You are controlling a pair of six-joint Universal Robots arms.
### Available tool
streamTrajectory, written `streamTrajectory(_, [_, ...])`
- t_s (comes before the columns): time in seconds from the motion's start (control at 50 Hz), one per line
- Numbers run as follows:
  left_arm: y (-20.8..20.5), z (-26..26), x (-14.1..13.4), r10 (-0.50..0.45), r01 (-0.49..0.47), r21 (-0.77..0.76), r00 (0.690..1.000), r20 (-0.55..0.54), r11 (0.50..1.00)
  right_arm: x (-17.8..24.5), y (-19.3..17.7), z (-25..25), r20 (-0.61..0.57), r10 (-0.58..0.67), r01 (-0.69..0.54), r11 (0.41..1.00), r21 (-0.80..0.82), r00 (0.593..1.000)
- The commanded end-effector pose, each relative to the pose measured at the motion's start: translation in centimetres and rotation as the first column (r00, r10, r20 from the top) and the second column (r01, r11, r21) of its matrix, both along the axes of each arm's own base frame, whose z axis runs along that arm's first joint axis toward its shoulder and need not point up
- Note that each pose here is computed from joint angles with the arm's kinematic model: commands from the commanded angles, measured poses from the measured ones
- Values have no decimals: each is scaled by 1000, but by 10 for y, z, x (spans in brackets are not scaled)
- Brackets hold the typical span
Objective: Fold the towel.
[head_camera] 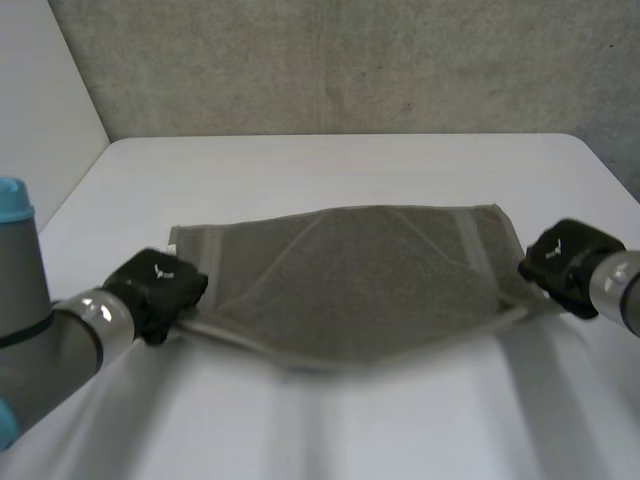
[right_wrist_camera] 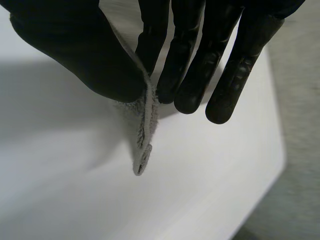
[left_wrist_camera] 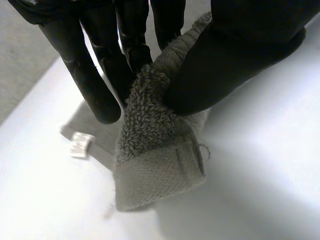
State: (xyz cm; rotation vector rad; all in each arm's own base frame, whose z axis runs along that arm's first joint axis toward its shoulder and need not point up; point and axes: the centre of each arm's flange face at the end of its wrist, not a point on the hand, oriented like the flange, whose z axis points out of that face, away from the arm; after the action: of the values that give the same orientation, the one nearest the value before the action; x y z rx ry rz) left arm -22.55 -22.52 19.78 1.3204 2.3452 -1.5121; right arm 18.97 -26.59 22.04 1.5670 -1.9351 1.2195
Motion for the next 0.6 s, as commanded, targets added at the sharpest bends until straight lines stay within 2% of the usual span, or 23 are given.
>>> streamTrajectory(0.02, [-63,-16,-20,8,-15,-141,999,-53,990,14,-62,-21,73,-49,63,977,-202,996])
streamTrajectory(0.06, [-90,-23,-29,3,-19,-205,997,-75,979,32,-83,-32,118,-35,67,958,-277,992])
streamTrajectory(0.18, [-126,-30,-42,-4,-28,-302,994,-107,953,50,-111,-49,146,-6,60,928,-368,989])
streamTrajectory(0.22, [-144,-38,-49,-7,-32,-334,993,-116,942,59,-129,-58,164,11,61,900,-431,986])
streamTrajectory(0.38, [-178,-57,-58,32,-74,-375,992,-118,924,69,-163,-83,180,28,72,849,-524,983])
streamTrajectory(0.6, [-197,-72,-64,29,-80,-405,991,-131,911,78,-192,-101,154,50,51,807,-589,987])
